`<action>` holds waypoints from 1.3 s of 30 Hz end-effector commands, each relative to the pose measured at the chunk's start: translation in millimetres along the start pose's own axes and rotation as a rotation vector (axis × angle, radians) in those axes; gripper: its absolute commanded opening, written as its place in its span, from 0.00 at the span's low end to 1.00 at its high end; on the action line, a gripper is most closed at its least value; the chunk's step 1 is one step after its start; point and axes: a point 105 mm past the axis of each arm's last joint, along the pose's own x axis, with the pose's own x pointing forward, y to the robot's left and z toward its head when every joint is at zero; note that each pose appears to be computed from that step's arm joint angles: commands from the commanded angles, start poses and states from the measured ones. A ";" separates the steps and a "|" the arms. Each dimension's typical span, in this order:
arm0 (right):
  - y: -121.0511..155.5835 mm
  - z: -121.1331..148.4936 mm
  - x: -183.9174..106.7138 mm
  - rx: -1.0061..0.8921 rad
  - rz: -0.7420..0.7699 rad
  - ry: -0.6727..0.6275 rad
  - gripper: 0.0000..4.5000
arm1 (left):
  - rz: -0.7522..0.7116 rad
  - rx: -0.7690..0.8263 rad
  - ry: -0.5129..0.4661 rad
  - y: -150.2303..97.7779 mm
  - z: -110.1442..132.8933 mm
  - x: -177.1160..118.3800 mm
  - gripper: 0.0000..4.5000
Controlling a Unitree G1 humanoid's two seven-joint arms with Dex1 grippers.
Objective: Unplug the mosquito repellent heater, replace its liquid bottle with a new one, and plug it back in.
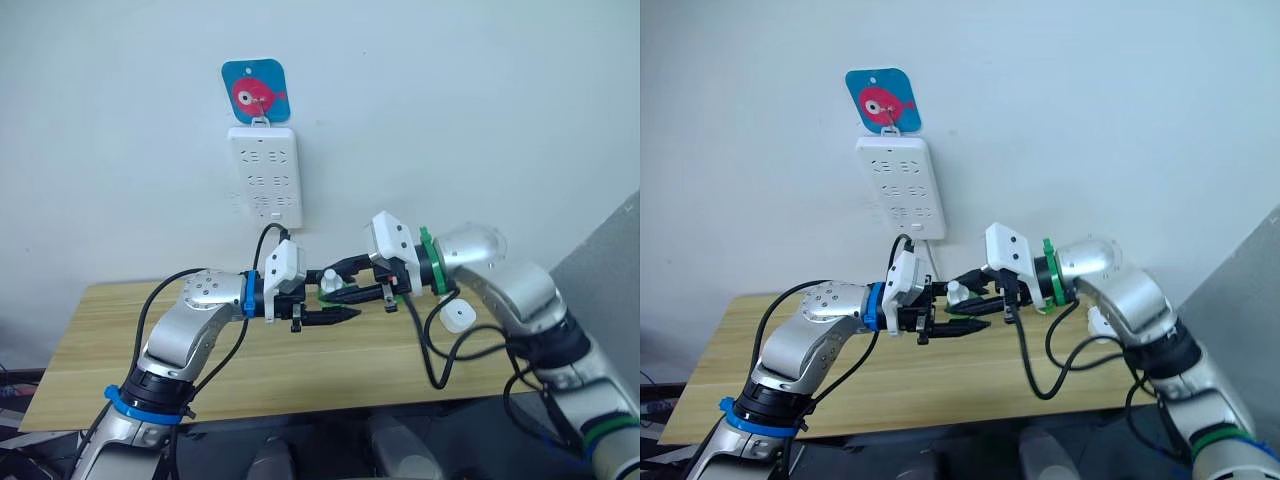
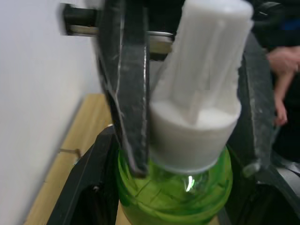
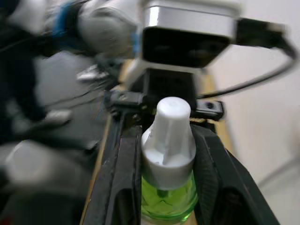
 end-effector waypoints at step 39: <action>-15.5 2.0 -0.1 0.146 -0.628 -0.154 0.63 | 0.162 0.012 -0.053 17.2 -2.7 -9.0 0.52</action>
